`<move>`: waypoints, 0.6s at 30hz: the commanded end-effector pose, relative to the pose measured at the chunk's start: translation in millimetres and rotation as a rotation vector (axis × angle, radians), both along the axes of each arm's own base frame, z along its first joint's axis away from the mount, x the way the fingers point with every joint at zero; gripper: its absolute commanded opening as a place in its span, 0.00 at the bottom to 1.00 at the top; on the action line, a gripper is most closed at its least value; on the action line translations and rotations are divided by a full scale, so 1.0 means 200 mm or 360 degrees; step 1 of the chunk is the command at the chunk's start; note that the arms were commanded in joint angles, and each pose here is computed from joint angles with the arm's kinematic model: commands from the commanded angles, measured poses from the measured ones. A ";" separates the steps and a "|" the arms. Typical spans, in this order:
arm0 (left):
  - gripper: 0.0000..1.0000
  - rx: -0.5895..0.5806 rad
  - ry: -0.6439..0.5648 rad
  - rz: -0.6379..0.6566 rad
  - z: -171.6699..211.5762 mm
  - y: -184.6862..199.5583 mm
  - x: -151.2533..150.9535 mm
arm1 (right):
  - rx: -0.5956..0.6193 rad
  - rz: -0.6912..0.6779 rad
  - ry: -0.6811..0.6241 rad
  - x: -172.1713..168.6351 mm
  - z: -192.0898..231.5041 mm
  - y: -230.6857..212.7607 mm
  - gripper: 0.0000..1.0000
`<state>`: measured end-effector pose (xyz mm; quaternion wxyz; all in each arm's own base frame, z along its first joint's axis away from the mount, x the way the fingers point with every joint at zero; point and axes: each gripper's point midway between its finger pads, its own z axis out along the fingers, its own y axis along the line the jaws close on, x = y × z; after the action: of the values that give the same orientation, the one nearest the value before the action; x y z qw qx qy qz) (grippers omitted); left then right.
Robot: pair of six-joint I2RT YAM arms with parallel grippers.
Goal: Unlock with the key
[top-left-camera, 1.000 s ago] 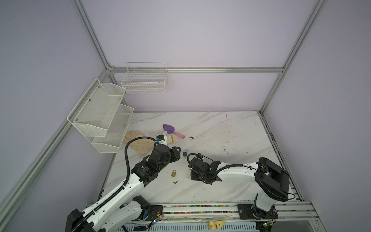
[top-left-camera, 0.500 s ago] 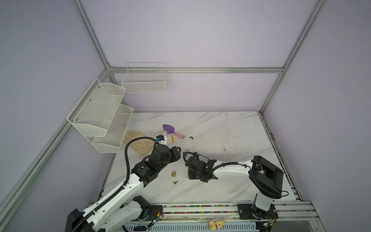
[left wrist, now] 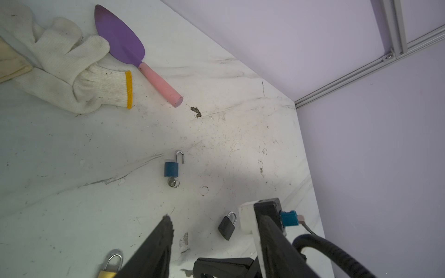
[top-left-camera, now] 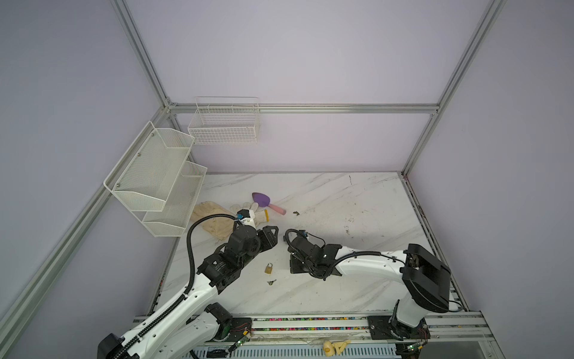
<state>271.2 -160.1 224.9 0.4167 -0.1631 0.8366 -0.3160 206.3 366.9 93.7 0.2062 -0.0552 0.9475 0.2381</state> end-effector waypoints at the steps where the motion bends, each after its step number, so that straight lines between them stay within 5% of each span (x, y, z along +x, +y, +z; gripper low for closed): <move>1: 0.61 -0.0238 -0.0026 0.0066 0.12 -0.01 0.03 | 0.0267 -0.0029 -0.0128 0.08 0.30 0.02 0.00; 5: 0.62 -0.0492 -0.0051 0.0079 0.24 -0.05 0.07 | 0.0516 -0.0083 -0.0253 0.17 0.59 -0.05 0.00; 11: 0.62 -0.0885 -0.0044 0.0077 0.30 -0.15 0.14 | 0.0638 -0.0136 -0.0341 0.30 0.81 -0.16 0.00; 18: 0.63 -0.0974 -0.0036 -0.0016 0.31 -0.26 0.21 | 0.0646 -0.0141 -0.0449 0.42 0.90 -0.23 0.00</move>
<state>310.8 -202.3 276.5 0.3712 -0.2755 0.7191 -0.5188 285.9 318.0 251.3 0.3307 0.0166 0.8575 0.3938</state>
